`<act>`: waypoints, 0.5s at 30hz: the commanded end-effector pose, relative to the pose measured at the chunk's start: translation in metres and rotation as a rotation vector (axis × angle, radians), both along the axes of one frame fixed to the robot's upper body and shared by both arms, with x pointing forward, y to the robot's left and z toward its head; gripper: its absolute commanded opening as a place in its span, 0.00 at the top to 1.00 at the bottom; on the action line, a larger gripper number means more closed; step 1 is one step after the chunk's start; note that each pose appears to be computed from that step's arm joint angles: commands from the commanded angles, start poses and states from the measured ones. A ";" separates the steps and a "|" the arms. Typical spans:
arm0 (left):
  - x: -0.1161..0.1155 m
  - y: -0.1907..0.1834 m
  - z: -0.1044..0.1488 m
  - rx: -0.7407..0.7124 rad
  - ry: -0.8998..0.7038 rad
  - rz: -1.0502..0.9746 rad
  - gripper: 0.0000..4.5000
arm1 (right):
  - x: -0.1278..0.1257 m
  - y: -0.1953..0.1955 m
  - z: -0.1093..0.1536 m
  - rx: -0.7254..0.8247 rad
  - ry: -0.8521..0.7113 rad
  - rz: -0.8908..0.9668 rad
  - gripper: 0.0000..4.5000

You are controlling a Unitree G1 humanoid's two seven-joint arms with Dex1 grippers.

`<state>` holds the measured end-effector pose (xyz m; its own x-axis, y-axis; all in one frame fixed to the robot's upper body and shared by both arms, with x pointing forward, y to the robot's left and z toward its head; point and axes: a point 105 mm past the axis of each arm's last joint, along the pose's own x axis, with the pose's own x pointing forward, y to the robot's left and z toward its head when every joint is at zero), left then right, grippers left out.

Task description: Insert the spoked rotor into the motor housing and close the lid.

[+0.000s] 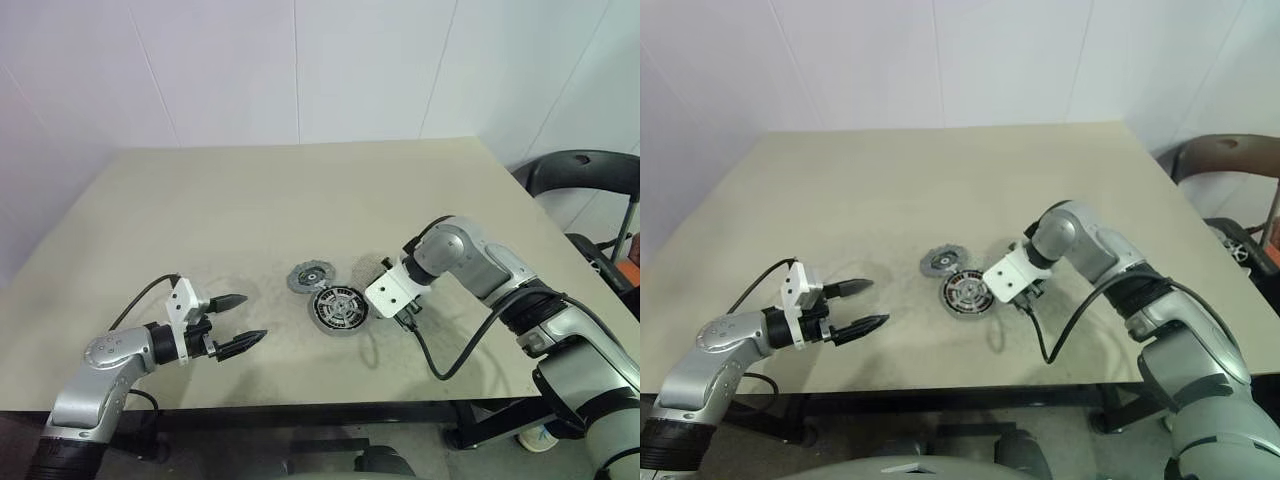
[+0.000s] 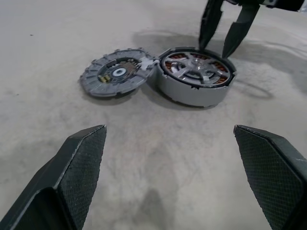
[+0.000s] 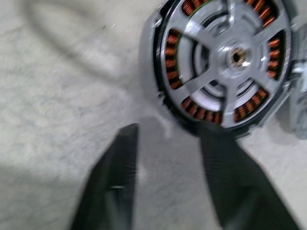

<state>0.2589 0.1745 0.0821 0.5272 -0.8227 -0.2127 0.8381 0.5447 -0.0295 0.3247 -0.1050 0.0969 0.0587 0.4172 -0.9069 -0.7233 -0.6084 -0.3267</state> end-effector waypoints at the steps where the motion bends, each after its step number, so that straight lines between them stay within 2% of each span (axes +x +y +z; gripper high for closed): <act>1: 0.005 0.002 0.010 0.007 -0.061 0.010 0.00 | -0.002 0.005 0.000 0.016 0.011 0.002 0.87; 3: 0.005 0.002 0.010 0.009 -0.065 0.013 0.00 | -0.004 0.009 0.002 0.033 0.039 -0.011 1.00; 11: 0.008 -0.003 0.013 0.009 -0.077 0.017 0.00 | -0.003 0.031 0.014 0.150 0.222 -0.284 1.00; 15: 0.009 -0.006 0.018 0.008 -0.084 0.022 0.00 | -0.005 0.055 0.031 0.265 0.355 -0.457 1.00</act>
